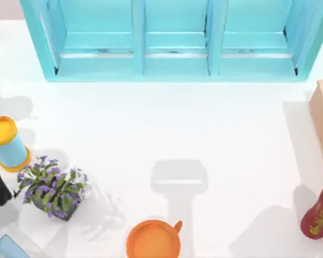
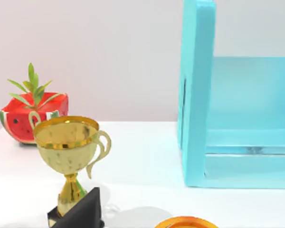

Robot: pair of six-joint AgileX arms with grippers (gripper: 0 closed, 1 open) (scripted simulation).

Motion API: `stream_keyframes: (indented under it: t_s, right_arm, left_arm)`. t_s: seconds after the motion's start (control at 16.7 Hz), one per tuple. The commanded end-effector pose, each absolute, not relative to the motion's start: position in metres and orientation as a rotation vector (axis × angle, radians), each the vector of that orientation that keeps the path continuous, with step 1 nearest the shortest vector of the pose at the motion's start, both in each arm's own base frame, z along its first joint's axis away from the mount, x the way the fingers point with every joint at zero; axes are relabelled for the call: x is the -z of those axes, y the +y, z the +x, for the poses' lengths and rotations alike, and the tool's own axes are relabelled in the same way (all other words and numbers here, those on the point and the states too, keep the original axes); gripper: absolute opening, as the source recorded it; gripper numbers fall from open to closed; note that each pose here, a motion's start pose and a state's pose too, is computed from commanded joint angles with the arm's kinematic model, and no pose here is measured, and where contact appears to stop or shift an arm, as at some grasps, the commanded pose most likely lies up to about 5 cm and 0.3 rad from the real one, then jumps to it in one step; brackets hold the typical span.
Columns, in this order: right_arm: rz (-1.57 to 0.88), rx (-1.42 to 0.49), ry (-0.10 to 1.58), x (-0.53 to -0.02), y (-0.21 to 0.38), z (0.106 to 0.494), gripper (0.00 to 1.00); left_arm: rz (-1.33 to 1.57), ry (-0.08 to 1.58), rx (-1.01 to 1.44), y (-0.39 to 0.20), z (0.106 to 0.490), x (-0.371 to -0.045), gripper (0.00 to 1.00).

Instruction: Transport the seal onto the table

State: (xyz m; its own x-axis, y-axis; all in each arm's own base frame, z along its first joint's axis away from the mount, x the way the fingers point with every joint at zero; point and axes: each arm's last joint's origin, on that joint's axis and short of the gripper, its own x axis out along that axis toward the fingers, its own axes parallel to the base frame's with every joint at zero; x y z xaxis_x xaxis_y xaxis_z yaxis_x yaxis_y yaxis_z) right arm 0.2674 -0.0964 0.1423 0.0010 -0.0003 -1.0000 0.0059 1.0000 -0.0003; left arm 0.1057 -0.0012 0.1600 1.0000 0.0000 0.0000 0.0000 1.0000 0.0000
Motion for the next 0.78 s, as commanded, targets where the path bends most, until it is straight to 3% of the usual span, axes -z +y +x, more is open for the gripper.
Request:
stream_keyframes:
  t_s: [0.66,0.78]
  right_arm:
    - [0.004,0.005,1.57,-0.1423,-0.0964,0.2674,0.02]
    - [0.004,0.005,1.57,-0.1423,-0.0964,0.2674,0.0]
  left_arm:
    - [0.0,0.0,0.0,-0.0012,0.1057,-0.16,1.0]
    - [0.0,0.0,0.0,-0.0012,0.1057,-0.16,1.0]
